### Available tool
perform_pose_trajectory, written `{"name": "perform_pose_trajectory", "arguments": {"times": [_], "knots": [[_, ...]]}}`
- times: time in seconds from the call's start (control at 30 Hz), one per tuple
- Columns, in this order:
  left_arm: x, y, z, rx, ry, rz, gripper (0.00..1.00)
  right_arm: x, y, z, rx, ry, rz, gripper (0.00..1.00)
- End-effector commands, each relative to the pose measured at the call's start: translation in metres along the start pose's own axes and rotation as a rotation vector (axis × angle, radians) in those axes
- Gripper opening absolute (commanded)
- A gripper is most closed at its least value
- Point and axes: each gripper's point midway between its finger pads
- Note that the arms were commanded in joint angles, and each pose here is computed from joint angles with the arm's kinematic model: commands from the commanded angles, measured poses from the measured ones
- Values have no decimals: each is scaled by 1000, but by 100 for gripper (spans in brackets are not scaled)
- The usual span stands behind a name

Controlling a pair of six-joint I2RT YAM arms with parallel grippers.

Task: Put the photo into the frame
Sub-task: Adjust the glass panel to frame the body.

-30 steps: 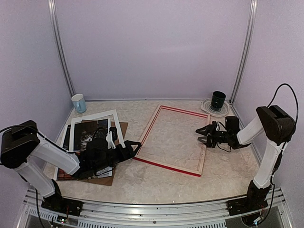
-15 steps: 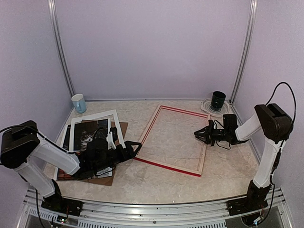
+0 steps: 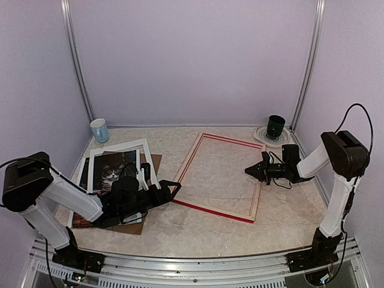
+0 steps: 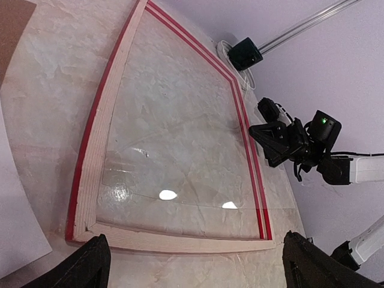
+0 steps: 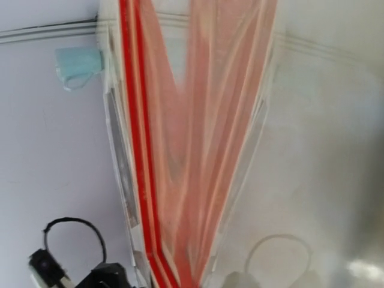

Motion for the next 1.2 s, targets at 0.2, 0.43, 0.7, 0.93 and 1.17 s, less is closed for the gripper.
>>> {"name": "perform_pose_trajectory", "arguments": {"times": [0.2,0.43,0.7,0.93,1.17], "knots": [[-9,5,1,-28,-23,-6,99,60,-16,-16,68,229,-67,0],[-10,4,0,-30,-23,-6,99,75,-21,-22,90,334,-48,0],[-8,5,0,-36,-17,-7,99,63,-21,-19,83,307,-41,0],[-9,4,1,-41,-26,-12,99,32,-18,-6,61,243,-12,0],[-8,3,0,-38,-21,-12,99,21,-22,6,91,238,6,0]]}}
Point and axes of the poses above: each gripper's point midway between its finger pads, its own z axis out along the fingers, its own x axis along the line the jaws close on, y = z × x, and after that the axes turned 15 degrees about z, right-handed
